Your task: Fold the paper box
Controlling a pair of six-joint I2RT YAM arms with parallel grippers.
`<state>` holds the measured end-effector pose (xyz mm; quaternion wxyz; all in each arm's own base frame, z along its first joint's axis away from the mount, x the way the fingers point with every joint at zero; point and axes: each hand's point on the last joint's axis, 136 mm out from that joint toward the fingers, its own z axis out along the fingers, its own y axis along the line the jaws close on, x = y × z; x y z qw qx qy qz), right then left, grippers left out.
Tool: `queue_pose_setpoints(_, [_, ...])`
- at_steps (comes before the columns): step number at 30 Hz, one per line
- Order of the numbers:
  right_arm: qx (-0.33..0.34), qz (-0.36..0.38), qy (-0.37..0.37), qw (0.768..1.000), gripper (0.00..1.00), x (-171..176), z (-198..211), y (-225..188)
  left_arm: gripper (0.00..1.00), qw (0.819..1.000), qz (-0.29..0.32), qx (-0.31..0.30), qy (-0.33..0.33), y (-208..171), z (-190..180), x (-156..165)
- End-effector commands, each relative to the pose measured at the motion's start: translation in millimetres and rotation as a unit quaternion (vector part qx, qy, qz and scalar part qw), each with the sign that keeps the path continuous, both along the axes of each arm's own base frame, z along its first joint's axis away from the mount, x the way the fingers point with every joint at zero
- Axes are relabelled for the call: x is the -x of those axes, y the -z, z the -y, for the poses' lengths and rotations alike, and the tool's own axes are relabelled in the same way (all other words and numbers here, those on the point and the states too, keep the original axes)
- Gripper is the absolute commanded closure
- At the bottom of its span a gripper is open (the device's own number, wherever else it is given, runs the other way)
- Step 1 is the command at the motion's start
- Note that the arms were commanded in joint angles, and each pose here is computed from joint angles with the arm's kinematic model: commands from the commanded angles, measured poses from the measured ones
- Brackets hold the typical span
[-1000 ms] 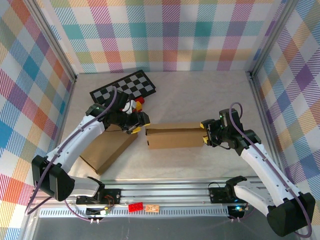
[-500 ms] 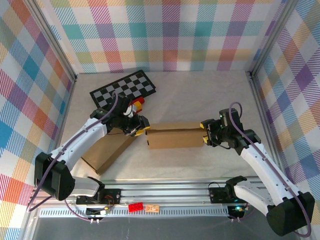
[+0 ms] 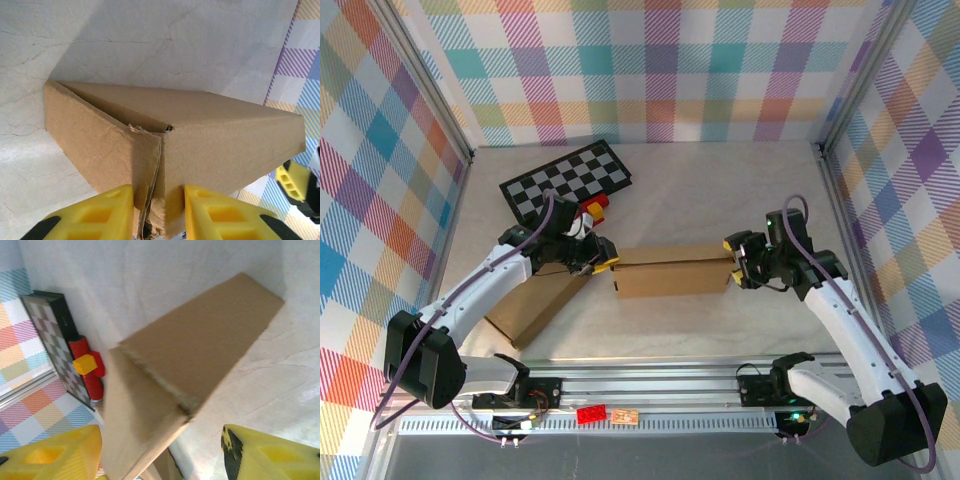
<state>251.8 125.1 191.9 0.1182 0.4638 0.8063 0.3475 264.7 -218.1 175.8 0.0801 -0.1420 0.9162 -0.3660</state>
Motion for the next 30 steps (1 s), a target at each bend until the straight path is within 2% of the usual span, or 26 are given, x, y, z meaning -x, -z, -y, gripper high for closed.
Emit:
queue_pose_setpoints(1, [0.009, 0.004, -0.024, 1.0, 0.35, 6, 1, -9, 0.73, 1.0, -0.016, -0.013, -0.004, 11, -8, 5])
queue_pose_setpoints(14, [0.027, -0.041, -0.007, 0.999, 0.46, 19, 21, 28, 0.73, 1.0, -0.014, -0.007, -0.002, 7, -5, 4])
queue_pose_setpoints(21, [0.041, -0.059, -0.019, 0.997, 0.54, 24, 24, 47, 0.69, 1.0, -0.016, -0.002, 0.008, 6, -2, 3])
queue_pose_setpoints(30, [0.066, -0.091, -0.02, 0.993, 0.58, 37, 33, 67, 0.71, 0.999, -0.022, -0.01, 0.025, 12, 1, 7])
